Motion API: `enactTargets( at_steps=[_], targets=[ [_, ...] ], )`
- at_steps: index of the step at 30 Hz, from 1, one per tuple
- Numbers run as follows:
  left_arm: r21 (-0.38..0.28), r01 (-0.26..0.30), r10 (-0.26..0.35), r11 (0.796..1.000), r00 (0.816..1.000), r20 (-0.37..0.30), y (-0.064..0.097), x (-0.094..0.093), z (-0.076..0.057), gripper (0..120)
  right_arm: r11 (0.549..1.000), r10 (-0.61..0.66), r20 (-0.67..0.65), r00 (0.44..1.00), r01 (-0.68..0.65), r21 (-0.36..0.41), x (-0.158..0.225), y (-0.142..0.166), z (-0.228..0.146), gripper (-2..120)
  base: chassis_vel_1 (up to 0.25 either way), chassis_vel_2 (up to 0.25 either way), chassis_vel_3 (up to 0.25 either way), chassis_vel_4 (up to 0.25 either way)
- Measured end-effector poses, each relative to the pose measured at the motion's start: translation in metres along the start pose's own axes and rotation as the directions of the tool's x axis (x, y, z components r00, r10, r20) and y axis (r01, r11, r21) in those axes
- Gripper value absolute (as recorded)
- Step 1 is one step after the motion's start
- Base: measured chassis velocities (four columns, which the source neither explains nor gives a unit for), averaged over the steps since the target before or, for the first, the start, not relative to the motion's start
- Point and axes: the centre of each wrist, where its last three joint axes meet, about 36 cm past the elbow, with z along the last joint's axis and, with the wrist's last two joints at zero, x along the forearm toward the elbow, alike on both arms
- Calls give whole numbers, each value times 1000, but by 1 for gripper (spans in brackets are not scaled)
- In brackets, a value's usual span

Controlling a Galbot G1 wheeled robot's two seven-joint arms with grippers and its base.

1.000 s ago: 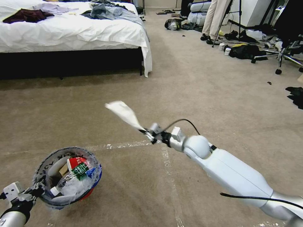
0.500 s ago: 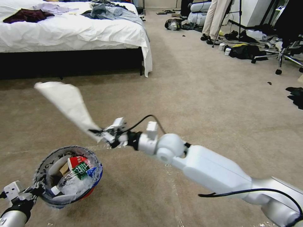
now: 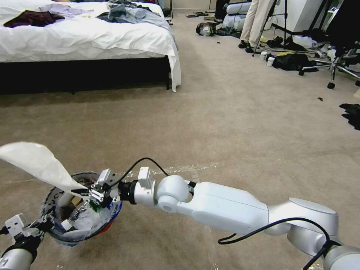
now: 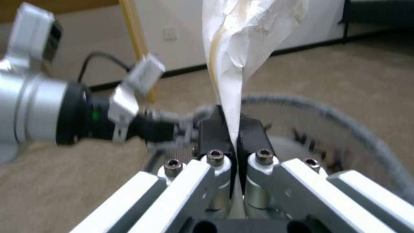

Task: Pick up the trash bin and place the garbage on the floor into it.

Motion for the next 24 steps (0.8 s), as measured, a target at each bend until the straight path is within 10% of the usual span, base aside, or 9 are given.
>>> enactTargets(
  at_steps=[24],
  targets=[
    [0, -2, 2, 1000, 1000, -2, -1, 3, 0, 1, 999, 40, -77, 996, -41, -10, -9, -1, 45, 0, 0, 0, 0, 0]
  ],
)
